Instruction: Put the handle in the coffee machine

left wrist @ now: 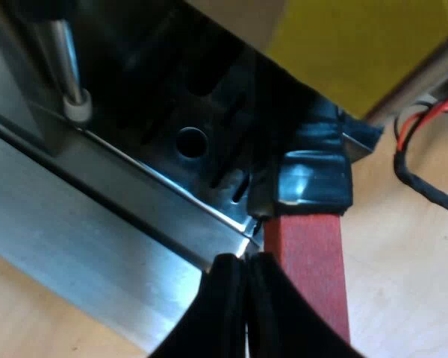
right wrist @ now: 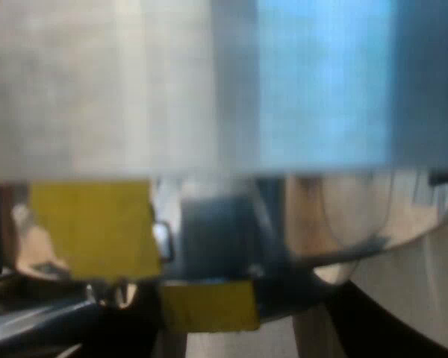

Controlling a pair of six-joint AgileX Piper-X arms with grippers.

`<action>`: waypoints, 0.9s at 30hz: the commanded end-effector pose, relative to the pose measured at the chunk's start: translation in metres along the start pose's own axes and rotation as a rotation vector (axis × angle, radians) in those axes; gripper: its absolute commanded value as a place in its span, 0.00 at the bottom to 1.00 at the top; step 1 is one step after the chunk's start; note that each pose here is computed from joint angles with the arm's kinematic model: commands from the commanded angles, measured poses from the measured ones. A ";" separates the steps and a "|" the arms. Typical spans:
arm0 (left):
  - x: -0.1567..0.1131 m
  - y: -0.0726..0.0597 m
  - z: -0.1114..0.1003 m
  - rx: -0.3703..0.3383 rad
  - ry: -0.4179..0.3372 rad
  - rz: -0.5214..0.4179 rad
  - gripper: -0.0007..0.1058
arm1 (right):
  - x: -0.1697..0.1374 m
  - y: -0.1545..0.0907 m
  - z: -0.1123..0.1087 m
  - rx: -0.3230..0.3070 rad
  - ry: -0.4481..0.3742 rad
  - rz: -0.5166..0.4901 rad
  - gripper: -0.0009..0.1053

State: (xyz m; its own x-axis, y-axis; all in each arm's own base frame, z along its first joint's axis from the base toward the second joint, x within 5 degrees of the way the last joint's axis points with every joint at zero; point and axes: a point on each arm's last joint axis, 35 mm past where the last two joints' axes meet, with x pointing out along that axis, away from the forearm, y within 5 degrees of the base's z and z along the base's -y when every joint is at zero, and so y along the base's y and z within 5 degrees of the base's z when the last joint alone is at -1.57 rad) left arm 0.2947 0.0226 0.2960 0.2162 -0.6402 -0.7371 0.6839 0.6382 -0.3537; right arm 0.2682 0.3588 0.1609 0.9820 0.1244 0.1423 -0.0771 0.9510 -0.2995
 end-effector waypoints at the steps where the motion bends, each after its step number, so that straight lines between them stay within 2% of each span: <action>1: 0.001 -0.006 0.000 -0.009 0.008 -0.026 0.01 | 0.006 -0.025 0.056 0.145 -0.115 -0.068 0.35; 8: 0.003 -0.016 -0.001 -0.004 0.020 -0.042 0.01 | 0.006 -0.025 0.056 0.145 -0.115 -0.068 0.35; 12: 0.000 -0.016 -0.001 0.005 0.007 -0.022 0.01 | 0.006 -0.025 0.056 0.145 -0.115 -0.068 0.35; 16: -0.005 -0.008 0.004 0.000 -0.033 0.065 0.01 | 0.006 -0.026 0.058 0.149 -0.118 -0.070 0.35; 18: -0.005 -0.006 0.005 0.012 -0.027 0.098 0.01 | 0.006 -0.026 0.058 0.151 -0.120 -0.071 0.35; 19: -0.005 -0.001 0.006 0.033 -0.015 0.159 0.01 | 0.006 -0.027 0.061 0.155 -0.124 -0.071 0.35; 20: -0.004 0.001 0.007 0.039 -0.011 0.176 0.01 | 0.006 -0.027 0.061 0.155 -0.124 -0.071 0.35; 24: -0.002 0.006 0.008 0.050 -0.017 0.204 0.01 | 0.006 -0.027 0.061 0.155 -0.124 -0.071 0.35; 27: 0.003 0.014 0.009 0.017 -0.037 0.238 0.01 | 0.006 -0.027 0.061 0.155 -0.124 -0.071 0.35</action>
State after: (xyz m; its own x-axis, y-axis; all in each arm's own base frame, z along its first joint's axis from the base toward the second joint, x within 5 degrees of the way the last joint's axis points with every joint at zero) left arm 0.3041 0.0235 0.3004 0.3708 -0.5151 -0.7728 0.6600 0.7315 -0.1709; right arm 0.2682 0.3586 0.1609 0.9826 0.1201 0.1416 -0.0728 0.9508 -0.3012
